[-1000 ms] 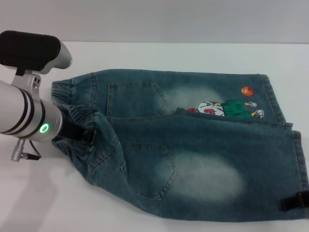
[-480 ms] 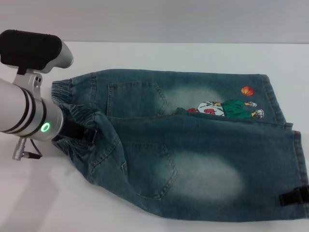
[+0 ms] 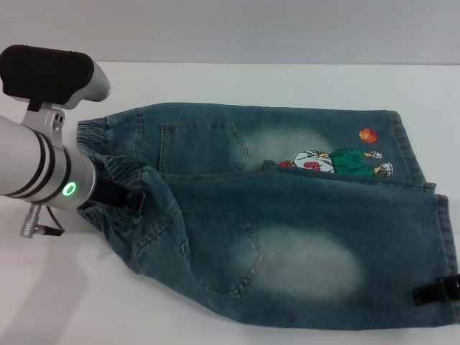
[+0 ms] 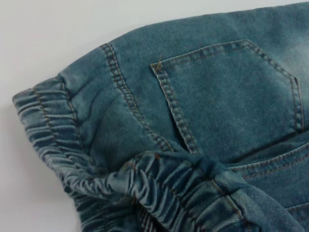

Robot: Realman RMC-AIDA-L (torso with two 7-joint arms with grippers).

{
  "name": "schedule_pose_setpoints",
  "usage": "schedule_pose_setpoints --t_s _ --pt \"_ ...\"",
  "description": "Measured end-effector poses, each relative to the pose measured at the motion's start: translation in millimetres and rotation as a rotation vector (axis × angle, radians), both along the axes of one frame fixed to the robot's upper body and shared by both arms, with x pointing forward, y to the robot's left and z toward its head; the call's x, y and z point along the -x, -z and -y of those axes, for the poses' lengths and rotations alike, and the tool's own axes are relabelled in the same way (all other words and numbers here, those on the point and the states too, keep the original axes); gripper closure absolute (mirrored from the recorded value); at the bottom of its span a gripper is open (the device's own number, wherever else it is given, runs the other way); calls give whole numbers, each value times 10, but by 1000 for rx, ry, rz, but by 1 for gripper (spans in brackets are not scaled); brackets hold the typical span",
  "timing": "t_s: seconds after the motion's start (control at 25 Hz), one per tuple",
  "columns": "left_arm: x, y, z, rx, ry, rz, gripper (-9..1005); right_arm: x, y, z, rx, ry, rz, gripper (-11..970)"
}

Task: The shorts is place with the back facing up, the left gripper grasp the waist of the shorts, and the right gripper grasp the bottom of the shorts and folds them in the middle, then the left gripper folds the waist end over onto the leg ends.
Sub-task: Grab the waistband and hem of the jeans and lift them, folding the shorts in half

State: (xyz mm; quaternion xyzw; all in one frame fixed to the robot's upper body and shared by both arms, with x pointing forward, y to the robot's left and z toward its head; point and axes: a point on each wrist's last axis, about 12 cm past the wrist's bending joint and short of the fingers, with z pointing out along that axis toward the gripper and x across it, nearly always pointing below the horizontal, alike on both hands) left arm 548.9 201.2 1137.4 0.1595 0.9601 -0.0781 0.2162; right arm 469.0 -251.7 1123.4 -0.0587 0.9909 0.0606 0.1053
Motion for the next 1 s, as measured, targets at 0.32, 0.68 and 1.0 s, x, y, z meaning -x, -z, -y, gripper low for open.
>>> schedule_pose_setpoints --t_s 0.32,0.68,1.0 --pt "-8 -2 10 1 3 -1 878 -10 -12 -10 -5 -2 7 298" --pt "-5 -4 19 9 4 -3 878 -25 -12 -28 -4 -15 9 304" --pt "-11 -14 24 10 7 0 877 -59 -59 -104 -37 -74 25 387"
